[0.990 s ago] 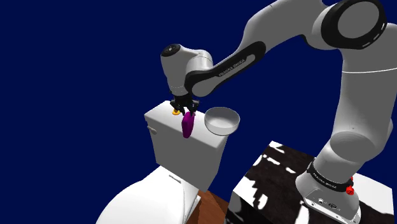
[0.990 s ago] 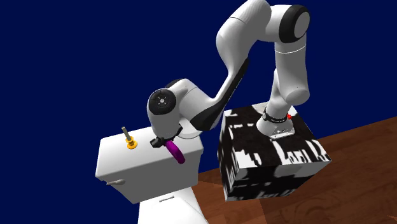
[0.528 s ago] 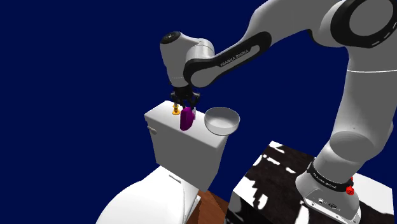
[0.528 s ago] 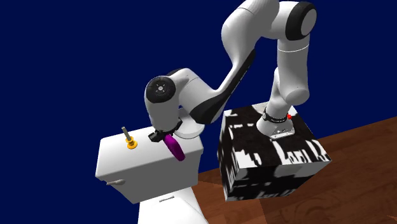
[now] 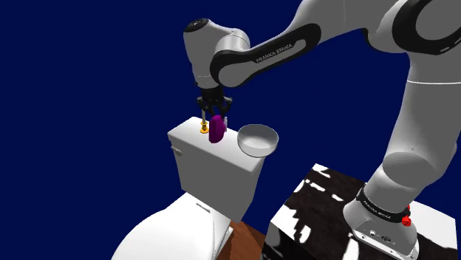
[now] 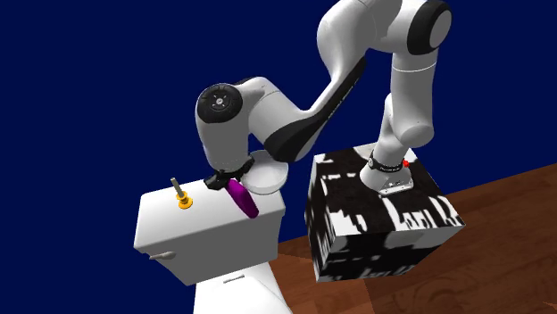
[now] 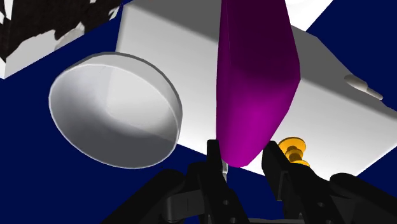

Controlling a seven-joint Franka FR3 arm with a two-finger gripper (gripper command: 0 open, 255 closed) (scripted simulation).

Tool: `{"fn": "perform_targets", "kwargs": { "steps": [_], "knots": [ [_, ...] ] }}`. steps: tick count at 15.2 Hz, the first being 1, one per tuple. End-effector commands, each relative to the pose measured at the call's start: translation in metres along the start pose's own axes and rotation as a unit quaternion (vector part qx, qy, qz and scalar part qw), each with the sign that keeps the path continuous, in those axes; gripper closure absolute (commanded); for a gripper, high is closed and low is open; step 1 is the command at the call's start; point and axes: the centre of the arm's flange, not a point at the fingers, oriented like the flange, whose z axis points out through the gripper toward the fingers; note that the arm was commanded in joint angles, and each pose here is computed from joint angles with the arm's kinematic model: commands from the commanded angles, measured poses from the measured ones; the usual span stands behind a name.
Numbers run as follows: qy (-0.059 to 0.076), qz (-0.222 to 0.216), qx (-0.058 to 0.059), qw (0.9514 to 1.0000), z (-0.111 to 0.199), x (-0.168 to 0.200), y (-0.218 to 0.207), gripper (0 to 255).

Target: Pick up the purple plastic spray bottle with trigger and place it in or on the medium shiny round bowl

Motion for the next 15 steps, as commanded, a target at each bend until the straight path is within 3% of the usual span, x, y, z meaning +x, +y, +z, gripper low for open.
{"fn": "perform_targets", "kwargs": {
  "steps": [1,4,15],
  "knots": [
    [0.000,0.000,0.000,1.0000,-0.010,0.003,0.001,255],
    [0.000,0.000,0.000,1.0000,-0.022,0.007,0.002,255],
    [0.000,0.000,0.000,1.0000,0.017,0.035,0.139,255]
  ]
}}
